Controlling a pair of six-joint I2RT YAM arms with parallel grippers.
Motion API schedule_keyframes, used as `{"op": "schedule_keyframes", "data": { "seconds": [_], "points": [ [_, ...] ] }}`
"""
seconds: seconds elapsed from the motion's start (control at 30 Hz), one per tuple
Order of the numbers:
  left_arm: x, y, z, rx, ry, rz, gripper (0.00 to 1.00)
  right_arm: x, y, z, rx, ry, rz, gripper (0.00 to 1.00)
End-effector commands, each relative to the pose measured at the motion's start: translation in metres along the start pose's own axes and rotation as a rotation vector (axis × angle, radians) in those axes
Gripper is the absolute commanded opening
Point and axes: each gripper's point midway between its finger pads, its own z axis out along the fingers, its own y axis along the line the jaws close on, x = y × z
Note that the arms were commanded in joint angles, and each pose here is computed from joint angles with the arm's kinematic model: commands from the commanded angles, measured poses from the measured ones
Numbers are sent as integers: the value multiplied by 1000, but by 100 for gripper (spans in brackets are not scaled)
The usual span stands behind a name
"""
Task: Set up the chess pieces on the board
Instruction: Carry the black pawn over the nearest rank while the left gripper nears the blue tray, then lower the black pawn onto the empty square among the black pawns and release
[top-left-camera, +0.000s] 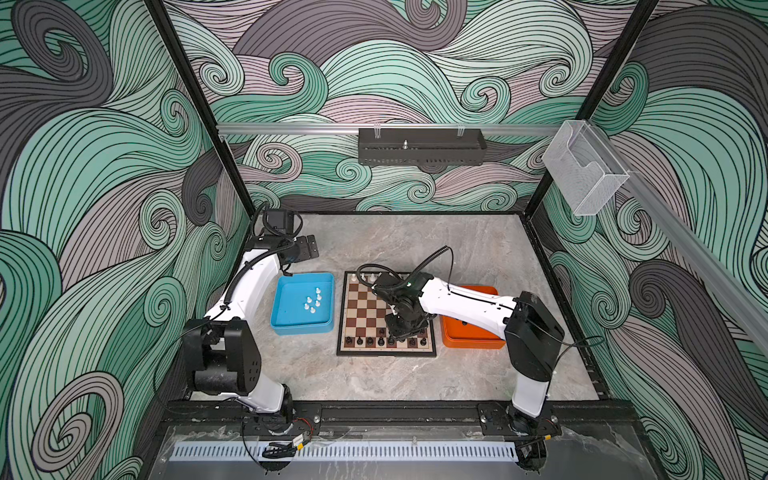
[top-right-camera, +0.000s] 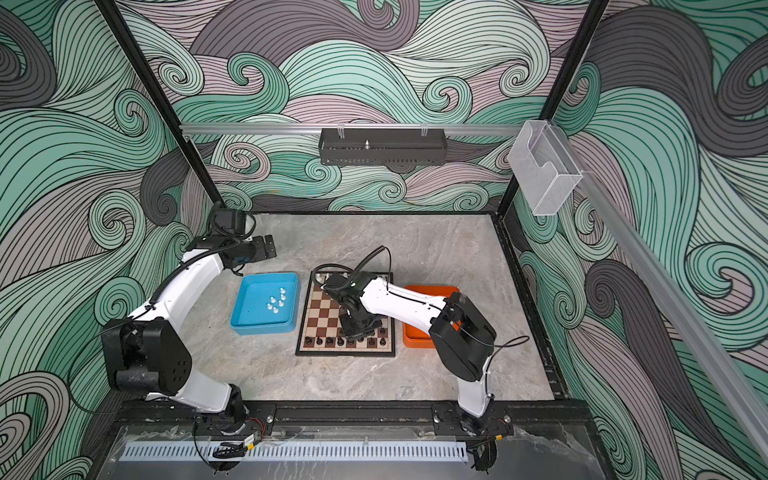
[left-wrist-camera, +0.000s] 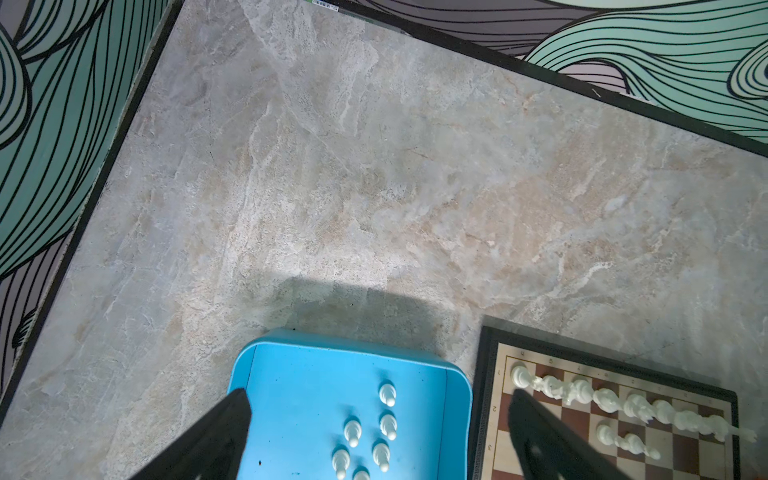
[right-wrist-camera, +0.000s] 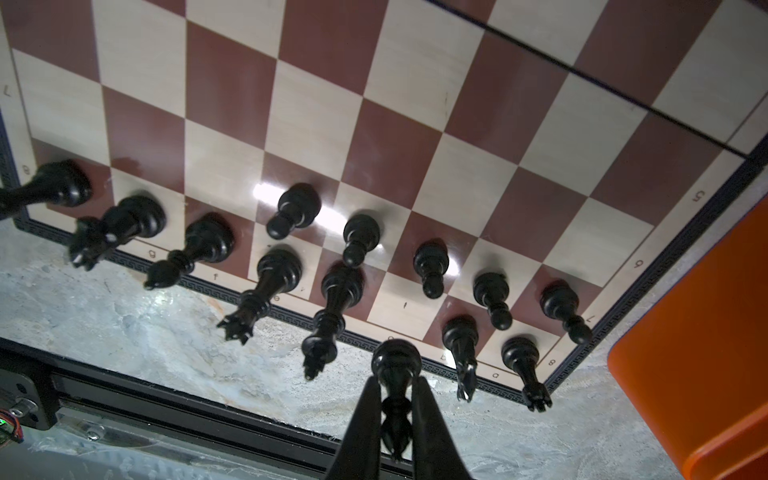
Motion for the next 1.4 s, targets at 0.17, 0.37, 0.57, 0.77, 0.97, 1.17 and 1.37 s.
{"op": "schedule_keyframes", "data": {
  "seconds": [0.17, 0.37, 0.57, 0.77, 0.97, 1.17, 1.37],
  "points": [
    [-8, -3, -3, 14, -5, -21, 99, 7, -3, 18, 29, 50, 24, 16],
    [-8, -3, -3, 14, -3, -22, 99, 9, -5, 22, 38, 60, 26, 16],
    [-7, -3, -2, 15, 0, -22, 99, 9, -5, 24, 44, 65, 26, 16],
    [-7, -3, 0, 16, 4, -23, 99, 7, -5, 26, 48, 65, 25, 16],
    [-6, -3, 1, 16, 8, -23, 99, 3, -3, 25, 48, 57, 20, 16],
    [-6, -4, 1, 17, 7, -22, 99, 0, -2, 25, 48, 52, 21, 17],
    [-5, -4, 2, 17, 10, -21, 99, -2, -2, 24, 49, 47, 20, 17]
  ]
}}
